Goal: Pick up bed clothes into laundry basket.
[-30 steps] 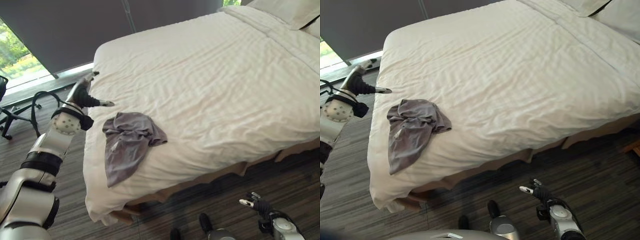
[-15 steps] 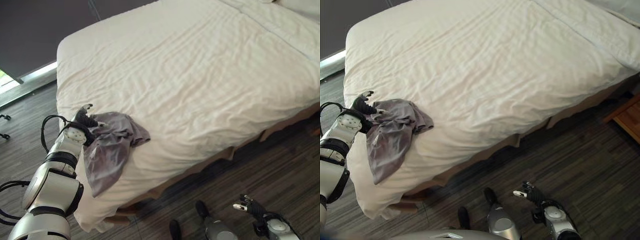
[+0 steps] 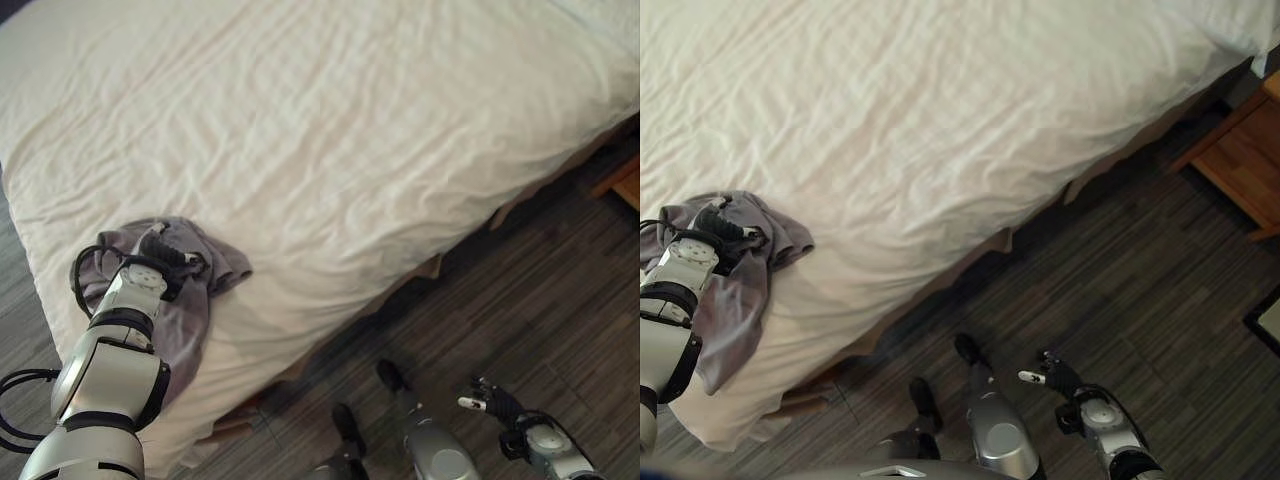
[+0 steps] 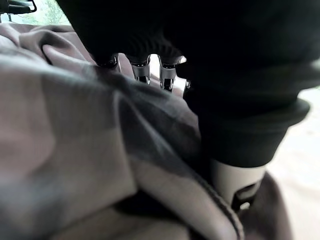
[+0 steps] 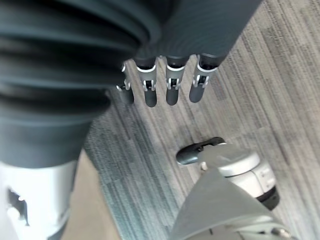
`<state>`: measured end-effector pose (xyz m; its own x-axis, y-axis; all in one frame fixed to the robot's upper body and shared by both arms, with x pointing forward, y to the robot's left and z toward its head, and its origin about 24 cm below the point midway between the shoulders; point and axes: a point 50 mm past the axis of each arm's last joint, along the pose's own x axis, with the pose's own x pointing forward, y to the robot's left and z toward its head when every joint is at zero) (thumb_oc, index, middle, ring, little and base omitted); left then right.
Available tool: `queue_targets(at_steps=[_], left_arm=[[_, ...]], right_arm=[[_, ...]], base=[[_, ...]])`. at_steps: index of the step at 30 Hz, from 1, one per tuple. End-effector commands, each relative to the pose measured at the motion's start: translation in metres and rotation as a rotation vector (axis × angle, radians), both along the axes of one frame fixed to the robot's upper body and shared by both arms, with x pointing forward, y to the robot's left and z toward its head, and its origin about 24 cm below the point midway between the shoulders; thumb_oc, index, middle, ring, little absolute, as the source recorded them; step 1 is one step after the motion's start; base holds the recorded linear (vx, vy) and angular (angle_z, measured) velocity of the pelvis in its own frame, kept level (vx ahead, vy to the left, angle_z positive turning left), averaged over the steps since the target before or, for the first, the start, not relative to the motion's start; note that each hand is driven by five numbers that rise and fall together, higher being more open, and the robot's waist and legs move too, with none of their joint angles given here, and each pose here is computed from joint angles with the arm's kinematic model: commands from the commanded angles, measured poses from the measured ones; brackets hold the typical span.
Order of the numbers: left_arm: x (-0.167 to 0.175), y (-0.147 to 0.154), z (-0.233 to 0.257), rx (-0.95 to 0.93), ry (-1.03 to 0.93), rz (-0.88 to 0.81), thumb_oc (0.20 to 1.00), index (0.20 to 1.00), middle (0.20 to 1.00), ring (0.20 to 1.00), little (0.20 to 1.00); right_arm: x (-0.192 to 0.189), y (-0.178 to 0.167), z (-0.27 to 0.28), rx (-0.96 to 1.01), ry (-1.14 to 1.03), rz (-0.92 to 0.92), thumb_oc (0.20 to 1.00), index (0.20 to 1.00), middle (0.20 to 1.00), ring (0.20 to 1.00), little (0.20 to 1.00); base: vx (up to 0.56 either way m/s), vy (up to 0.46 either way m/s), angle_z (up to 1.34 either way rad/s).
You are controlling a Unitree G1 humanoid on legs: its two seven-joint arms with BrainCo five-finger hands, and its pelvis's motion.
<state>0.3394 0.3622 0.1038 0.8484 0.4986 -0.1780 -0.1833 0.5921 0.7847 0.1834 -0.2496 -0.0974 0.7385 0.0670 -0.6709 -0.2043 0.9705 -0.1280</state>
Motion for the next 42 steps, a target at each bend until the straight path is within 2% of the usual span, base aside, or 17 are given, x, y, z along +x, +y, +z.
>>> queue_targets(at_steps=[1,8,14,18,24,26,34,35,36,42], left_arm=[[-0.019,0.015,-0.020,0.074,0.125,0.048,1.000,1.000,1.000,1.000,1.000],[-0.035,-0.009,-0.076,-0.021,0.287,0.002,1.000,1.000,1.000,1.000,1.000],[-0.056,-0.007,-0.100,-0.014,0.365,-0.010,1.000,1.000,1.000,1.000,1.000],[-0.069,-0.016,-0.121,-0.010,0.412,-0.054,1.000,1.000,1.000,1.000,1.000],[-0.102,-0.026,-0.156,-0.127,0.461,-0.010,1.000,1.000,1.000,1.000,1.000],[-0.125,-0.027,-0.175,-0.166,0.518,0.027,1.000,1.000,1.000,1.000,1.000],[-0.159,-0.019,-0.191,-0.218,0.595,0.124,1.000,1.000,1.000,1.000,1.000],[-0.162,-0.017,-0.191,-0.226,0.596,0.138,0.853,0.853,0.853,0.853,0.853],[-0.167,-0.015,-0.192,-0.245,0.595,0.167,0.219,0.219,0.219,0.219,0.219],[-0.179,-0.013,-0.197,-0.308,0.598,0.226,0.200,0.200,0.200,0.200,0.200]], right_arm=[[-0.002,0.001,0.003,0.004,-0.036,0.012,1.000,1.000,1.000,1.000,1.000],[-0.004,0.002,0.000,0.003,-0.026,-0.006,1.000,1.000,1.000,1.000,1.000],[-0.010,0.001,-0.004,-0.001,-0.010,-0.010,1.000,1.000,1.000,1.000,1.000],[-0.010,0.004,-0.004,0.006,-0.021,-0.012,1.000,1.000,1.000,1.000,1.000],[-0.008,0.007,-0.005,0.013,-0.025,-0.022,1.000,1.000,1.000,1.000,1.000],[-0.006,0.008,-0.006,0.003,-0.016,-0.019,1.000,1.000,1.000,1.000,1.000],[0.001,0.007,-0.003,-0.018,-0.028,-0.005,1.000,1.000,1.000,1.000,1.000],[0.001,0.006,-0.003,-0.021,-0.025,-0.007,1.000,1.000,1.000,1.000,1.000],[0.000,0.005,-0.005,-0.026,-0.017,-0.009,1.000,1.000,1.000,1.000,1.000],[-0.003,0.004,-0.007,-0.035,0.004,-0.011,1.000,1.000,1.000,1.000,1.000]], base=[[-0.03,-0.009,-0.10],[0.01,0.006,-0.06],[0.01,0.020,-0.04],[0.00,-0.004,0.03],[-0.01,-0.002,0.08],[-0.01,0.006,0.15],[0.00,0.000,0.03],[0.00,0.000,0.00],[0.00,0.000,0.00],[0.00,0.000,0.00]])
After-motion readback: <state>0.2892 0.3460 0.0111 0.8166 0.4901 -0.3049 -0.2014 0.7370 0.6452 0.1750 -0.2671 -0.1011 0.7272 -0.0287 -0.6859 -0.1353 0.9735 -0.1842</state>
